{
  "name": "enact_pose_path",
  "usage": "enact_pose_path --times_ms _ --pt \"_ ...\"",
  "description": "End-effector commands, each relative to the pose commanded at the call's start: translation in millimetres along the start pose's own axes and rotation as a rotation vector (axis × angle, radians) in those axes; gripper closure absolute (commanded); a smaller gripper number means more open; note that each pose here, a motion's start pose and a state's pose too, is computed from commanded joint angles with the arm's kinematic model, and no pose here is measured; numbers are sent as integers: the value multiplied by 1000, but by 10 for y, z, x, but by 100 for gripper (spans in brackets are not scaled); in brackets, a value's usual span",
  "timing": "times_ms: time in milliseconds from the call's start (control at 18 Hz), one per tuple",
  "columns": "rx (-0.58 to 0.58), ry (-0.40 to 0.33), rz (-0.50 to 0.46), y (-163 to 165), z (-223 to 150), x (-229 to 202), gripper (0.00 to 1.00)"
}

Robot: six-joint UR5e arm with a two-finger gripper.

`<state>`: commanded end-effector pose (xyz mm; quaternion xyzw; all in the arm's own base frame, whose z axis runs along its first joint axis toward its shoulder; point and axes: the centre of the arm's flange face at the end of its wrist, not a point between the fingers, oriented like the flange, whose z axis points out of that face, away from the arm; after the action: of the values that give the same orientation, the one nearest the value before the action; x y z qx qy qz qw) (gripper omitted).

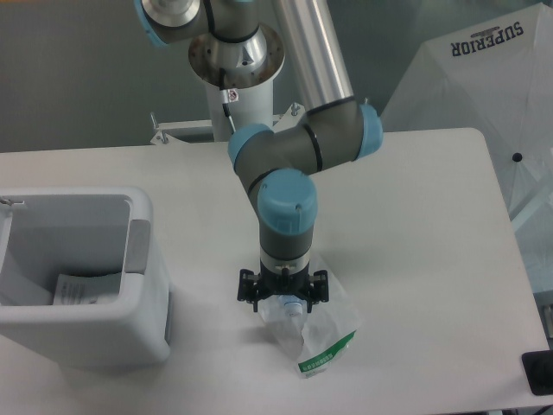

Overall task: Place the trash in the trash can
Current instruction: 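Close the gripper around the clear plastic bottle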

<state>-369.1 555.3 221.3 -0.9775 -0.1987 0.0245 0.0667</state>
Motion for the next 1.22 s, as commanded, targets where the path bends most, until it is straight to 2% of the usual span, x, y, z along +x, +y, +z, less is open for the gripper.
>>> enact_pose_path --times_ms 167,556,722,1056,1222 --pt "-19 -27 0 -5 92 -40 0" --pt "-13 -35 2 -75 181 -77 0" --pt "-23 -47 2 -46 224 -83 6" --pt "-35 -62 0 -23 268 -95 8" --pt "-37 -62 0 -19 273 -85 18"
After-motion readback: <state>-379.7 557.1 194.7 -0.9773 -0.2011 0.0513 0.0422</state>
